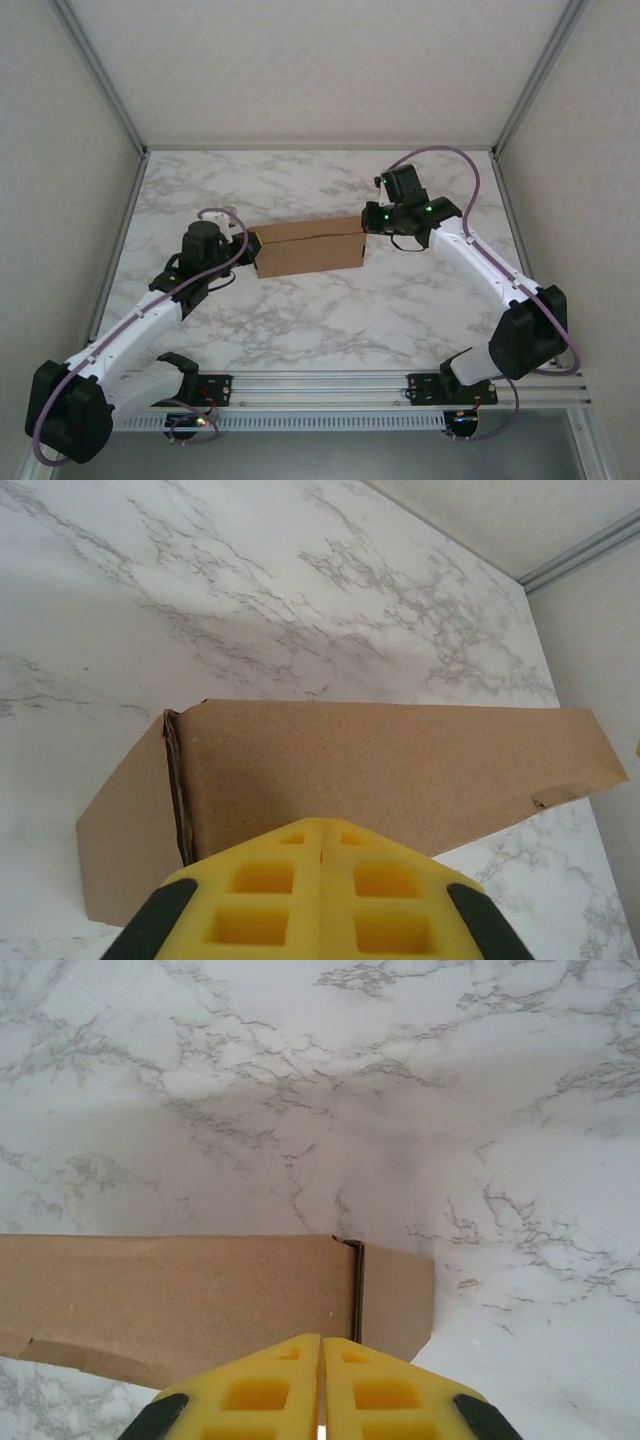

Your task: Fold the paper box

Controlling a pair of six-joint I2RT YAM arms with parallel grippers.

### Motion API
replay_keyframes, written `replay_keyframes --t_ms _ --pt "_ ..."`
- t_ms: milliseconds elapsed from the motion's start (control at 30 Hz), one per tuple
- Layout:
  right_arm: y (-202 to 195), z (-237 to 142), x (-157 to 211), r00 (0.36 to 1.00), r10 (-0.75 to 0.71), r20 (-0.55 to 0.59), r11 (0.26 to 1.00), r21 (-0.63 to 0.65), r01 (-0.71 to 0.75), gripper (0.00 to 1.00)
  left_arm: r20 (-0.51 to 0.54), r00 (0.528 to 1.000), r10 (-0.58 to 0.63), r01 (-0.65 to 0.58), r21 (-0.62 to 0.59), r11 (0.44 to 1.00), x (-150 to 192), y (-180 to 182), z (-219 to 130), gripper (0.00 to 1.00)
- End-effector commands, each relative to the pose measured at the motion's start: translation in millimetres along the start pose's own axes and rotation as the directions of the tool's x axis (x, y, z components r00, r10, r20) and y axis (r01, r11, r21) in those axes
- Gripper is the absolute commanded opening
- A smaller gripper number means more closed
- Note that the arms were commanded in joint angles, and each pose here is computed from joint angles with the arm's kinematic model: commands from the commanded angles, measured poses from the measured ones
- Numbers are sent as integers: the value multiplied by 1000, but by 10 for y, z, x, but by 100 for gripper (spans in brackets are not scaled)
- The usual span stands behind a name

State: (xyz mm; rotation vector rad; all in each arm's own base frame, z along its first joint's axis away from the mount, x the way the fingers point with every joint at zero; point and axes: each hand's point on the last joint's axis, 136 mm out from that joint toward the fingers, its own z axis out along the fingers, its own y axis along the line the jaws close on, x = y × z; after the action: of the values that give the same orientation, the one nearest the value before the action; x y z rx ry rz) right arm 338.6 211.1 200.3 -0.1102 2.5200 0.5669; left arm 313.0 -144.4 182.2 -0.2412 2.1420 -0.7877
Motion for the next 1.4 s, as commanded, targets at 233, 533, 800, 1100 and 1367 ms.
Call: replay_keyframes --t_ms 233,533,800,1100,1367 --pt "-137 229 190 996 -10 -84 1000 29 13 8 -116 993 0 -17 -144 989 276 356 20 0" --pt "-470 494 681 977 30 -213 992 128 -3 5 -128 992 -10 -13 -177 984 333 453 58 0" --pt "-645 519 976 962 32 -271 984 175 17 4 -147 987 -65 36 -193 981 480 560 120 0" --pt "-262 162 761 999 -23 -34 1000 -12 23 5 -88 990 -106 90 -171 981 449 512 -10 0" --pt "-197 -27 1082 995 -100 26 995 -8 100 4 -84 984 -157 144 -140 980 713 473 -174 0"
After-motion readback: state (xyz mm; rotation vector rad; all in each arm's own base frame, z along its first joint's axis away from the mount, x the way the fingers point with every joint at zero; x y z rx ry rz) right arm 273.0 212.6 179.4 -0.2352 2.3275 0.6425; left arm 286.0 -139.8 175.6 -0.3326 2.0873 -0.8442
